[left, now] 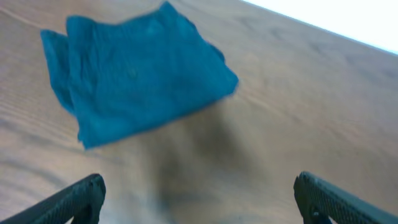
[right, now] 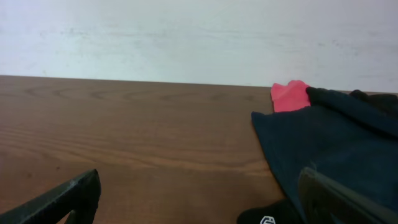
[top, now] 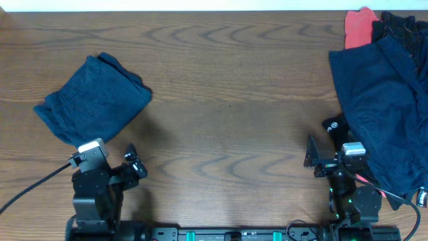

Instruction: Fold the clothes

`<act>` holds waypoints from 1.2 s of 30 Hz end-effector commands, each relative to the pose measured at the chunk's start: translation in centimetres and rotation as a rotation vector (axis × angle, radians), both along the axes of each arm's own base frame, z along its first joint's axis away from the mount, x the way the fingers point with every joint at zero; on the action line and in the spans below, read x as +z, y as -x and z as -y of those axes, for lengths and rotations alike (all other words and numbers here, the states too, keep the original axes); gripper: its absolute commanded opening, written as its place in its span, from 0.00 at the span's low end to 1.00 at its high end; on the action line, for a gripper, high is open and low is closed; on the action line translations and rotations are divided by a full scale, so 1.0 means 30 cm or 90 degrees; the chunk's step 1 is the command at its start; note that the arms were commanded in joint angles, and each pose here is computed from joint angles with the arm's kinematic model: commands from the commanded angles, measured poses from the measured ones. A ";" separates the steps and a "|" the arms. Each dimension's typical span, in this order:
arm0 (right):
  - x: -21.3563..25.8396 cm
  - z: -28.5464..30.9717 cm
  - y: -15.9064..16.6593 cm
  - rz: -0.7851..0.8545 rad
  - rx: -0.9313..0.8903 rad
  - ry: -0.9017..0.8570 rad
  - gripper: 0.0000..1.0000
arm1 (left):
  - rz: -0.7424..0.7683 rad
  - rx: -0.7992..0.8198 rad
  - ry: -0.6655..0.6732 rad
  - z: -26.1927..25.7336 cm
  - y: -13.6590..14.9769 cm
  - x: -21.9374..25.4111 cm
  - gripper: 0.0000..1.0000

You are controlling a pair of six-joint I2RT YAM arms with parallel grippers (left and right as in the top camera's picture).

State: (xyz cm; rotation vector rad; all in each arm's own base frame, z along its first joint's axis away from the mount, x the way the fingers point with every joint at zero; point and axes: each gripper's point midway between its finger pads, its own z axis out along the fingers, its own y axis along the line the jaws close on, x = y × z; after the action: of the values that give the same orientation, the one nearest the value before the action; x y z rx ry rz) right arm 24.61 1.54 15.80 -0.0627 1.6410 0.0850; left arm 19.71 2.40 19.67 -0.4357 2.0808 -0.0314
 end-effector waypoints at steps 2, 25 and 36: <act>-0.001 -0.010 0.001 0.001 0.008 0.010 0.99 | 0.054 0.016 -0.004 -0.023 -0.041 -0.094 0.98; -0.001 -0.010 0.001 0.001 0.008 0.010 0.99 | 0.249 -0.020 -0.053 -0.006 -0.151 -0.201 0.98; -0.001 -0.010 0.001 0.001 0.008 0.010 0.99 | 0.246 -0.020 -0.053 -0.006 -0.152 -0.204 0.98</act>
State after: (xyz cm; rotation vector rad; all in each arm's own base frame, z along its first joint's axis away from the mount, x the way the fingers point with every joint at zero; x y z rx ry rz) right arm 24.61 1.51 15.79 -0.0618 1.6414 0.0834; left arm 24.34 2.55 15.47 -0.3192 1.6413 -0.0636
